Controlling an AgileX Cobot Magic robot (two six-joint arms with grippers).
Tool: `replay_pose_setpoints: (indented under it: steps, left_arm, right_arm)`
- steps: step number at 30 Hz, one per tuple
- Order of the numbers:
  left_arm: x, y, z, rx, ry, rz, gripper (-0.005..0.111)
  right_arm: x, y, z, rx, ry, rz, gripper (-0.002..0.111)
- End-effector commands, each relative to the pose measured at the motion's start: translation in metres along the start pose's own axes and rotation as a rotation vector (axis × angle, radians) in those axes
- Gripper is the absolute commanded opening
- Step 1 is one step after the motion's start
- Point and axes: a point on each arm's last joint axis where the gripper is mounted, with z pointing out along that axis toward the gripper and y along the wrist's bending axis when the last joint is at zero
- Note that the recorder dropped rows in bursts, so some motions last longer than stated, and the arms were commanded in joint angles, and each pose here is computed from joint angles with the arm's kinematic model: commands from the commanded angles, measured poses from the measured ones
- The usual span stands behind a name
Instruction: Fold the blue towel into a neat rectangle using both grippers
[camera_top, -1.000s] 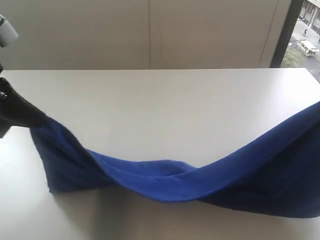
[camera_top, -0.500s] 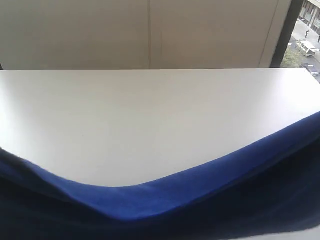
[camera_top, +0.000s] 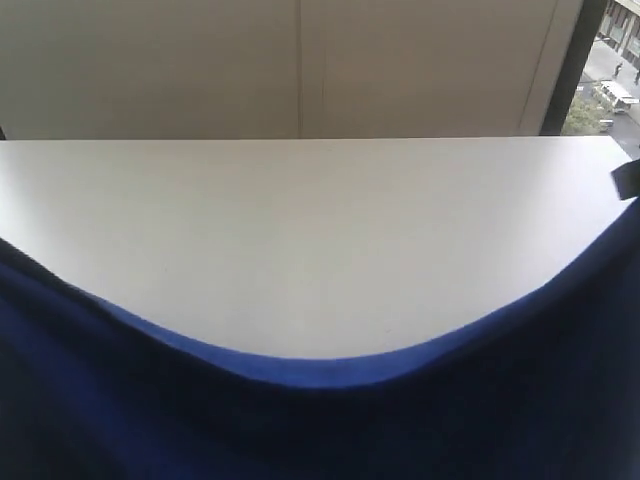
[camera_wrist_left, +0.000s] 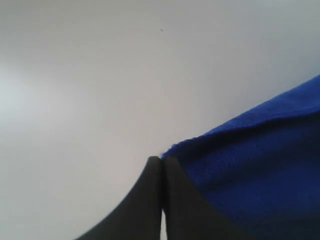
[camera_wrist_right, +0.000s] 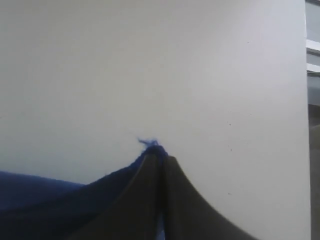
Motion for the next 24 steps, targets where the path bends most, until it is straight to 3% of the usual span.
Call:
replay_pose_setpoints:
  steps: [1, 5, 13, 24]
  left_arm:
    - [-0.015, 0.016, 0.055, -0.044, -0.001, 0.008, 0.000]
    - [-0.025, 0.026, 0.100, -0.084, -0.034, 0.032, 0.000]
    - [-0.028, 0.044, 0.166, -0.160, -0.110, 0.055, 0.000]
    - [-0.004, 0.082, 0.198, -0.239, -0.116, -0.071, 0.000]
  right_arm:
    - [-0.010, 0.001, 0.061, -0.005, 0.019, -0.007, 0.000]
    - [-0.017, 0.002, 0.115, -0.009, -0.003, -0.012, 0.000]
    - [-0.023, 0.005, 0.179, -0.001, -0.133, -0.015, 0.000]
    - [-0.020, -0.004, 0.218, 0.015, -0.228, 0.110, 0.000]
